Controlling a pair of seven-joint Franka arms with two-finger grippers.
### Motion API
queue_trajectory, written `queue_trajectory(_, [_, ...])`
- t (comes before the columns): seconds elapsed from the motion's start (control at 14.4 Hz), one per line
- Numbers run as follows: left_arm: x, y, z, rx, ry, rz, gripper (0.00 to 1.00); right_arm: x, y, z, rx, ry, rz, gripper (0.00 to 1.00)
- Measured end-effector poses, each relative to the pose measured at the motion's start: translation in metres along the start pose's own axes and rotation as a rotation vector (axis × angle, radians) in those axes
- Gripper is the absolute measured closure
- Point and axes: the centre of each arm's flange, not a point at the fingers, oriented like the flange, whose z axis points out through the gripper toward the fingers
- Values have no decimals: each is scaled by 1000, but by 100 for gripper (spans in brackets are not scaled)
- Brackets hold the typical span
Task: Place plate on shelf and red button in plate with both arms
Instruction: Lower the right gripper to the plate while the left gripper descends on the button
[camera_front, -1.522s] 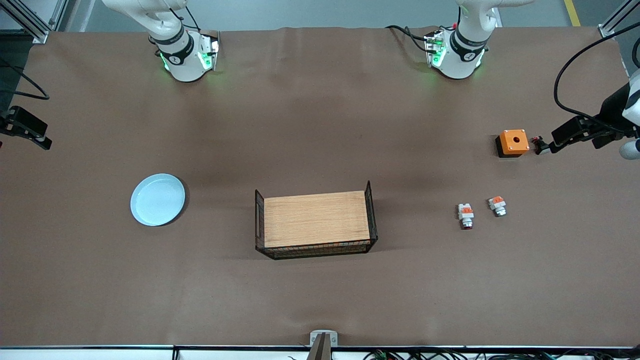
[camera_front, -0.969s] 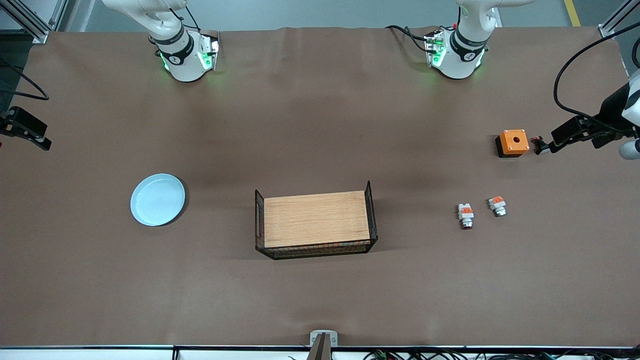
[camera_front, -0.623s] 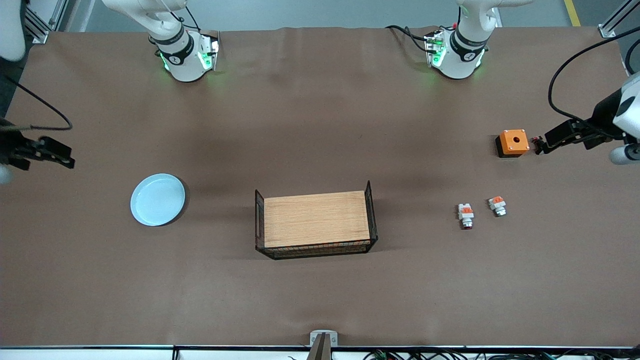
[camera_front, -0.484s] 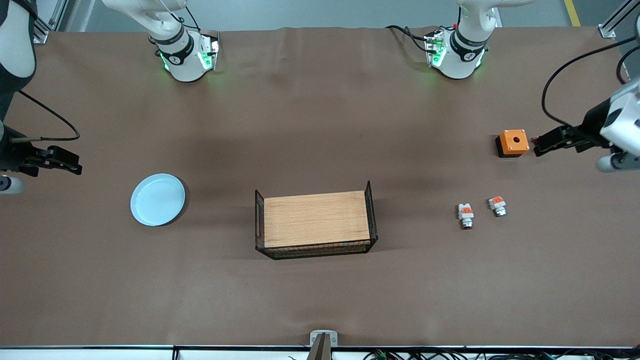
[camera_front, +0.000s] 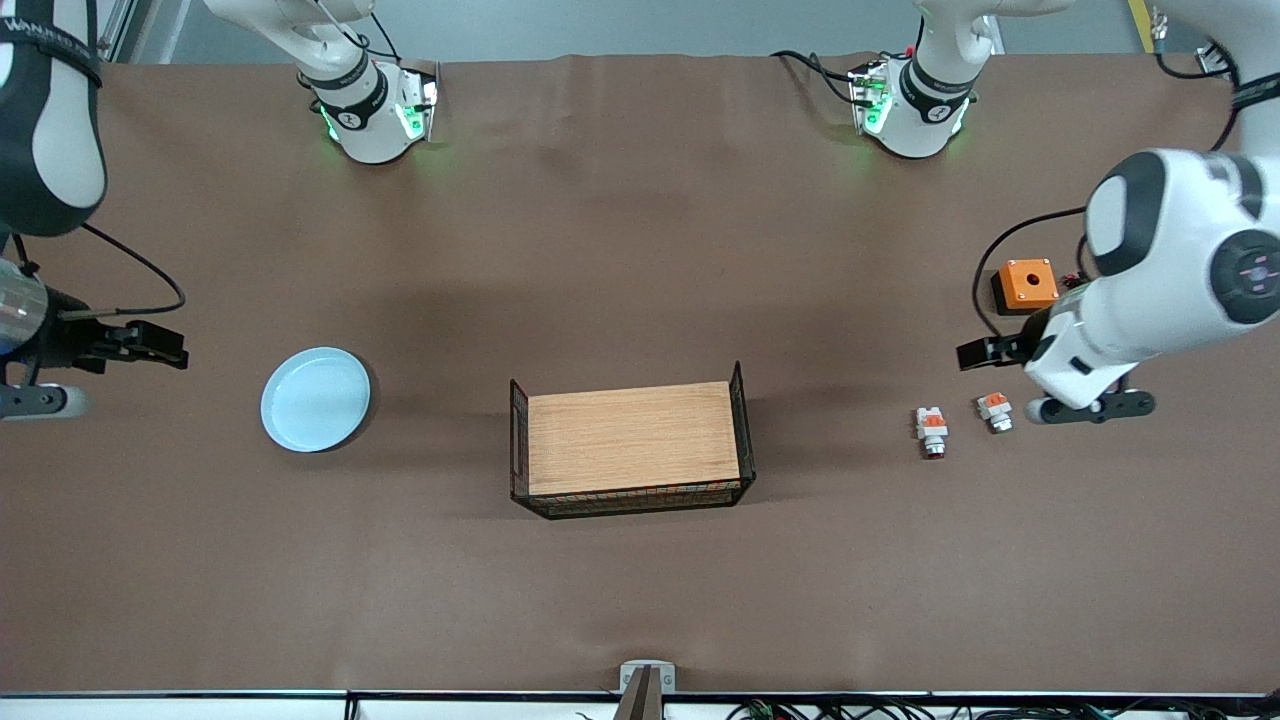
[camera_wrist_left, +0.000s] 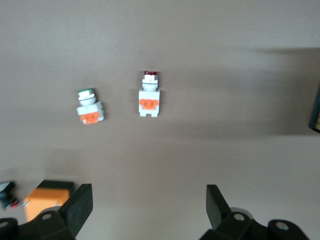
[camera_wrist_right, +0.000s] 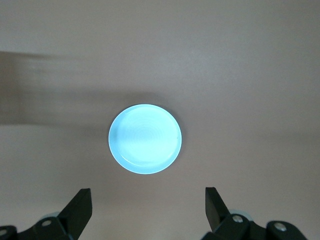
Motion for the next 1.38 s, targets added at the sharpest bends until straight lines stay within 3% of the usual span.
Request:
queue_trajectory(0.21, [4, -2, 48, -4, 24, -3, 0, 22, -4, 36, -5, -3, -38, 0])
queue_trajectory(0.55, [21, -2, 115, -16, 81, 19, 0, 59, 1, 108, -21, 17, -278, 0])
queue_trajectory(0.69, [25, -5, 135, -18, 94, 22, 0, 69, 5, 133, -23, 29, -313, 0])
queue_trajectory(0.9, [31, -8, 165, -20, 99, 18, 0, 75, 10, 170, 24, 6, -371, 0])
queue_trajectory(1.18, [35, -10, 199, -10, 102, 31, 0, 82, 35, 219, 159, 70, -535, 0])
queue_trajectory(1.38, [38, -14, 210, -2, 118, 38, 0, 85, 46, 249, 189, 97, -601, 0])
